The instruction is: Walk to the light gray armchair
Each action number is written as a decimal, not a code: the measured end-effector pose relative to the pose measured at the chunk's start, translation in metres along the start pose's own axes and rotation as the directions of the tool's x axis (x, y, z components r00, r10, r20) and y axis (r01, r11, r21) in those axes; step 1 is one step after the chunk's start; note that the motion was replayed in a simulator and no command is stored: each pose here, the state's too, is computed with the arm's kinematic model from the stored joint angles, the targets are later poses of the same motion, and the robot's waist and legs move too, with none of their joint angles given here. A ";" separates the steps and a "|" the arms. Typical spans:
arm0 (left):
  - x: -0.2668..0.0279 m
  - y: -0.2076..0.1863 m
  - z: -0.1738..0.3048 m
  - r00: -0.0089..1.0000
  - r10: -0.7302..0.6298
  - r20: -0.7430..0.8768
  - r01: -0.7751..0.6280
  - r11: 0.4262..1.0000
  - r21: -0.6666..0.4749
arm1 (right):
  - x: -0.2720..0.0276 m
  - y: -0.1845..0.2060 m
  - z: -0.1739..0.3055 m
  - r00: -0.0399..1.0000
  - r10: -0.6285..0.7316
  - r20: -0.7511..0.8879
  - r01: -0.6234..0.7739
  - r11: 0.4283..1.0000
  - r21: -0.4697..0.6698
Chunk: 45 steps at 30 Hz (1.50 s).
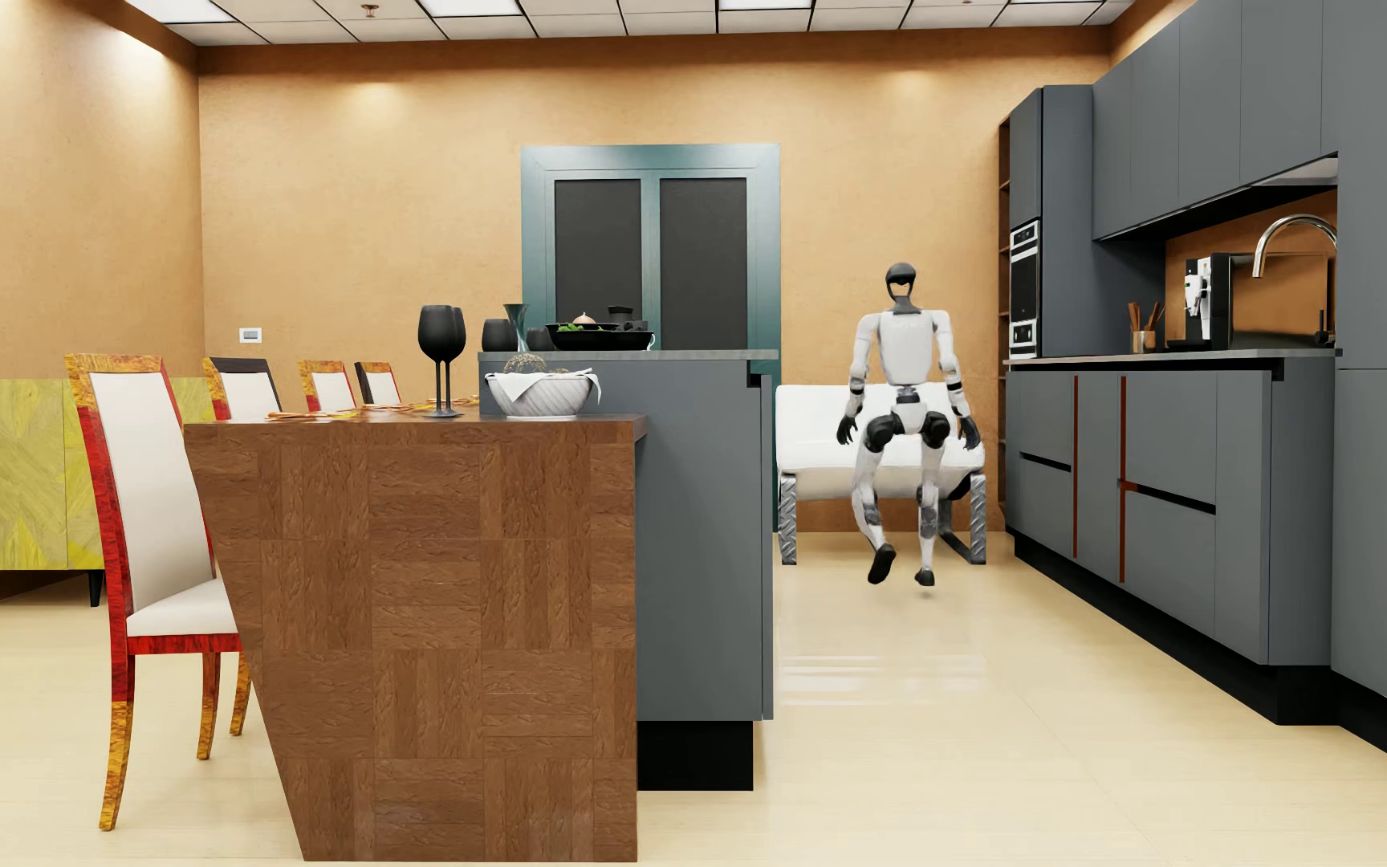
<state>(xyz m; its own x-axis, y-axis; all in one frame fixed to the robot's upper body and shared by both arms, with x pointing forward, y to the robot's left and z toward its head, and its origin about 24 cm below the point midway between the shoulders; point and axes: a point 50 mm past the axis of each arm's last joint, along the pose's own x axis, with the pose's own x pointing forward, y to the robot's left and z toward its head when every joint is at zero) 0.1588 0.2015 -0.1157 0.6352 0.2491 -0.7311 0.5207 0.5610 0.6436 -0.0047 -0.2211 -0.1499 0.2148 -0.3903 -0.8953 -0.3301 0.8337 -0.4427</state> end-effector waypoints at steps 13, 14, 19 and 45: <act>0.007 0.004 0.026 1.000 -0.003 0.003 0.004 0.994 -0.114 | -0.026 -0.052 0.174 0.711 -0.206 0.672 0.265 0.964 0.015; 0.007 0.027 0.057 0.983 0.124 0.135 -0.088 0.965 -0.248 | -0.015 -0.044 0.165 0.773 -0.061 0.631 0.235 0.952 -0.196; -0.038 0.129 0.168 0.634 0.433 0.641 -0.384 0.896 -0.224 | 0.005 -0.054 0.134 0.895 0.004 0.445 0.163 0.928 -0.335; -0.011 -0.064 -0.019 0.948 -0.287 -0.138 0.307 0.939 0.156 | 0.014 -0.006 0.089 0.983 0.060 0.174 -0.048 0.996 -0.072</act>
<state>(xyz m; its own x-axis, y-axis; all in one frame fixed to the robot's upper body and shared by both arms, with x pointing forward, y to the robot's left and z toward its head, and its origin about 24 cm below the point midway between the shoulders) 0.1072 0.1780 -0.1533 0.3744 0.1840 -0.9088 0.7726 0.4801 0.4155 0.0823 -0.1966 -0.1558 0.3514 -0.2654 -0.8978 -0.4054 0.8212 -0.4015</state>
